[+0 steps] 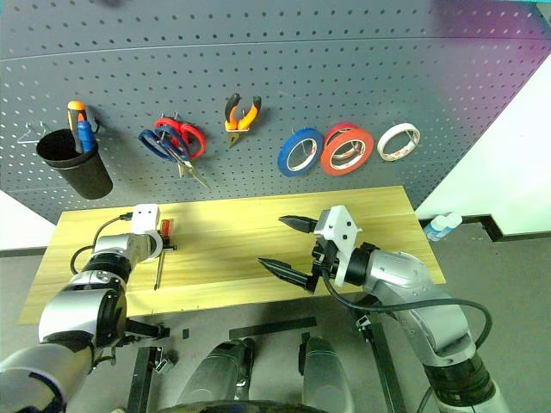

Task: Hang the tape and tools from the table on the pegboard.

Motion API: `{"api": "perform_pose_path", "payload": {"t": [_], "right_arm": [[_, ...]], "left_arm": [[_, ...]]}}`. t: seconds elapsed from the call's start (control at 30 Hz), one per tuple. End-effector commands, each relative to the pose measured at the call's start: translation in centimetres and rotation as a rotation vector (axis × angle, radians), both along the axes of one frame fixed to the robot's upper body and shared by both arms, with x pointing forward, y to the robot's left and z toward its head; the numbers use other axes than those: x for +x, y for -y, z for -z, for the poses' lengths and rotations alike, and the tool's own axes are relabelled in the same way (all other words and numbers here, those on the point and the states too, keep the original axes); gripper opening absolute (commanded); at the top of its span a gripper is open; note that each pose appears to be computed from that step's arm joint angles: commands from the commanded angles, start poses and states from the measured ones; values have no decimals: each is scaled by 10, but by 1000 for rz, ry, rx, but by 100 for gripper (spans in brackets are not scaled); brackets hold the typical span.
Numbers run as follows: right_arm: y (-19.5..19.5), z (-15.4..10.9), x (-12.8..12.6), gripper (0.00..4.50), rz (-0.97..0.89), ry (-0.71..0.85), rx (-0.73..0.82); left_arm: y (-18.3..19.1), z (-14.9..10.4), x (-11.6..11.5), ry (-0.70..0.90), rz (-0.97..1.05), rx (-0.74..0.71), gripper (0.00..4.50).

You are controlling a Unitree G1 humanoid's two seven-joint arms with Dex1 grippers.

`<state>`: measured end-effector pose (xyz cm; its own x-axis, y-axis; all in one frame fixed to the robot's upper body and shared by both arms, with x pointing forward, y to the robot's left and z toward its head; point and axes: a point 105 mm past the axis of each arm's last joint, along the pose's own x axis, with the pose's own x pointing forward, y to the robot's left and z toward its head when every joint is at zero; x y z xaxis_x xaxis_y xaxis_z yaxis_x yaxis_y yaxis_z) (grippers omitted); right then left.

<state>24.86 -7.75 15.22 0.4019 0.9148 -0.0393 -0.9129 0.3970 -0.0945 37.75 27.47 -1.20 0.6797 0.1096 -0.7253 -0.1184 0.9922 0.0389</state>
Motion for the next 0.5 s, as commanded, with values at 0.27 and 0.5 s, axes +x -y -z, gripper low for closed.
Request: {"api": "perform_pose_path", "payload": {"t": [0.27, 0.5], "right_arm": [[1, -11, 9, 450, -5, 75, 10], [-3, -16, 15, 450, -44, 106, 16]], "left_arm": [[-4, -69, -23, 385, 332, -33, 80], [20, -104, -56, 565, 544, -66, 80]]}}
